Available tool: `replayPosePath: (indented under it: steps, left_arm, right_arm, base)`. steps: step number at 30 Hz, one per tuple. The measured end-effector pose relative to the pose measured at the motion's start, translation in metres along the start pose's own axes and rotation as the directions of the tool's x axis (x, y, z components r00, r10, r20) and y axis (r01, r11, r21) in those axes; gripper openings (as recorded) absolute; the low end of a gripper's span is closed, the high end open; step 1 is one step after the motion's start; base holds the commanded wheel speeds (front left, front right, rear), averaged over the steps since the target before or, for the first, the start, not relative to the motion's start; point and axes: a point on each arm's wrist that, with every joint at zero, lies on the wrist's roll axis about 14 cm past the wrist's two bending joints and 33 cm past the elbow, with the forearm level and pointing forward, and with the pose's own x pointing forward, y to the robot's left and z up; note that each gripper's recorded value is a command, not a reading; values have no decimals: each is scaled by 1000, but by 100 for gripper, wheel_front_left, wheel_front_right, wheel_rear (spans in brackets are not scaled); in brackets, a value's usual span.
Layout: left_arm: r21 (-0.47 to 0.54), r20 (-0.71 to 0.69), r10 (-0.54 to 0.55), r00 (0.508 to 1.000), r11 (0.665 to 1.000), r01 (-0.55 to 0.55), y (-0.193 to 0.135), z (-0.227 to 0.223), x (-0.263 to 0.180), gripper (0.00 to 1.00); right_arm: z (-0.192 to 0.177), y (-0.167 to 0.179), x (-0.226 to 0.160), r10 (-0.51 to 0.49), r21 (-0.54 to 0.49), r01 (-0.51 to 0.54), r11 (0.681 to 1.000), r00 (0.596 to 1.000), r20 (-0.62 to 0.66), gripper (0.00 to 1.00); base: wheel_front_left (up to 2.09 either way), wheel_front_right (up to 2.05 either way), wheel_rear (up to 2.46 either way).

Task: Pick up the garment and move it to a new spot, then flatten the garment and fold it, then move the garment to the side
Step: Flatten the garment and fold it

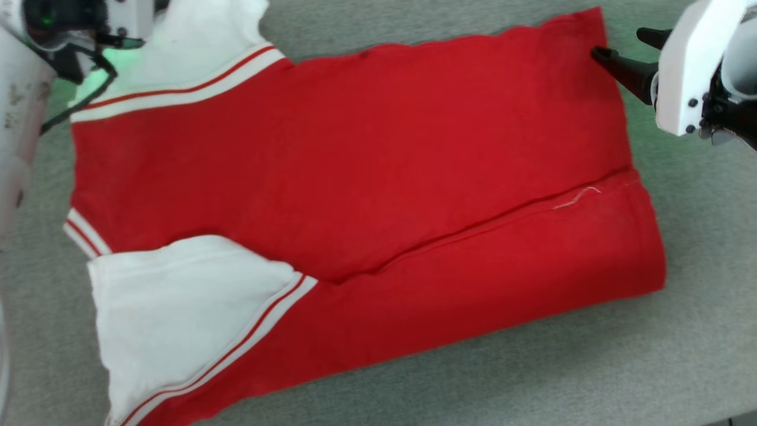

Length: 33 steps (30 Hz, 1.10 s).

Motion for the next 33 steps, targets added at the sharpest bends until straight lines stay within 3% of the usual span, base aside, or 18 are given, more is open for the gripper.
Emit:
replayPosePath:
  steps: [5,12,13,14,15,23,33]
  left_arm:
    - [-4,3,-6,1000,1000,6,2,-6,-4,0]
    - [-3,12,-15,1000,1000,15,1,-10,-11,0]
    - [-3,15,-18,1000,1000,18,0,-10,-12,0]
    - [-1,16,-20,1000,1000,20,-1,-11,-13,0]
    - [-2,23,-27,999,1000,27,-3,-11,-14,0]
    - [4,107,-80,991,997,80,-25,-13,-38,0]
    - [71,303,-193,933,981,180,-69,-22,-115,0]
  right_arm:
    - [-10,8,21,7,-42,-11,999,994,-109,100]
    - [-1,5,31,-1,-36,-1,999,998,-64,98]
    - [-2,5,32,0,-35,-2,999,998,-64,48]
    - [-1,5,32,2,-29,-4,1000,999,-54,18]
    - [0,5,31,3,-20,-4,1000,999,-41,0]
    - [-6,6,16,4,-22,-4,1000,1000,-17,0]
    - [-20,19,-38,59,-64,-54,996,996,73,0]
  base:
    - [0,0,0]
    - [0,0,0]
    - [0,0,0]
    - [0,0,0]
    - [0,0,0]
    - [0,0,0]
    - [0,0,0]
